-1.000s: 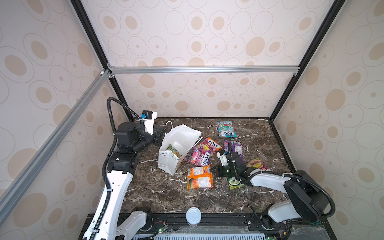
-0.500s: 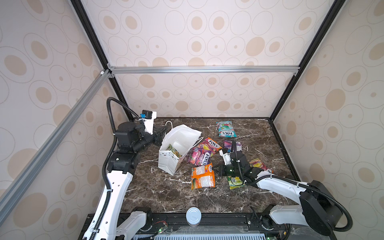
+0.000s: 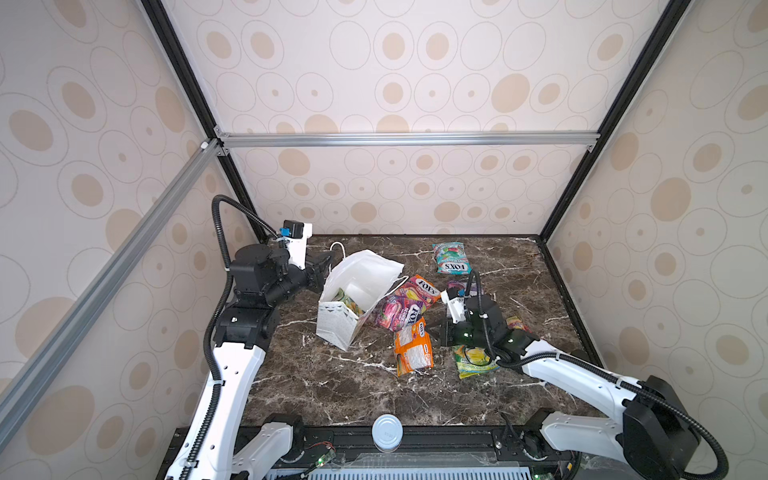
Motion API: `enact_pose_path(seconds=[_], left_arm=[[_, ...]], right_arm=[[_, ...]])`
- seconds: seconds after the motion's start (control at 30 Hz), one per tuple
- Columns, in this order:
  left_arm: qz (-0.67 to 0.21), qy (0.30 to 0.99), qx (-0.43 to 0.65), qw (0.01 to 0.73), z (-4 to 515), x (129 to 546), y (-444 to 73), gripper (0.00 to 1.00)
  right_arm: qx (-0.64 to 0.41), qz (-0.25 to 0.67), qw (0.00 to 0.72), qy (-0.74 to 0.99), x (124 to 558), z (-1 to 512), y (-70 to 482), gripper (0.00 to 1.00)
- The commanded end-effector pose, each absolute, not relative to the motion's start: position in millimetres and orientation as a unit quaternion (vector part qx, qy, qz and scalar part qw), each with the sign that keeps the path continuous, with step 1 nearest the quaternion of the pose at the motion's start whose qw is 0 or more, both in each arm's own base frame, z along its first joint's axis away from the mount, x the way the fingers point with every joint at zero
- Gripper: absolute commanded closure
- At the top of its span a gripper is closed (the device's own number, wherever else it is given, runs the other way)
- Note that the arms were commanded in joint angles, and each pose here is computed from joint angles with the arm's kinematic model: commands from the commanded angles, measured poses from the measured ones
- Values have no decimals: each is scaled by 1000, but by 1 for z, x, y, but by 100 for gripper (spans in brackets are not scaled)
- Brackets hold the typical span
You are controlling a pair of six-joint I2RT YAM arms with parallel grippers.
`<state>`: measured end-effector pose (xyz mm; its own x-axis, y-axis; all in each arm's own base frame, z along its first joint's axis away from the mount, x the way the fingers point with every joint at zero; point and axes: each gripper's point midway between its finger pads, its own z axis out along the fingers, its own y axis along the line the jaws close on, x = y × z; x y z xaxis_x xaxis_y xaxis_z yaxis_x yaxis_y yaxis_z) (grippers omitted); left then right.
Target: Place the snacks into the paper bag
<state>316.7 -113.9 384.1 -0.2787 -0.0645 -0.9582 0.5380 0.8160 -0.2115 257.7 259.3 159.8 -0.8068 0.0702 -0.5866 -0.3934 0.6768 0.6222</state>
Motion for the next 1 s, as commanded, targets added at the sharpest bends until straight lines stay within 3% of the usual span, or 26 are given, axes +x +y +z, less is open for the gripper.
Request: enact_pose_path(seconds=[0.0,0.97], left_arm=[[-259,736,160,605,401,312,-113,100],[-262,735,162,605,402,310,-114,100]], right_arm=[[-104,395,328,852,263,189,259,100],[-150,387,401,817,266,279,255,100]])
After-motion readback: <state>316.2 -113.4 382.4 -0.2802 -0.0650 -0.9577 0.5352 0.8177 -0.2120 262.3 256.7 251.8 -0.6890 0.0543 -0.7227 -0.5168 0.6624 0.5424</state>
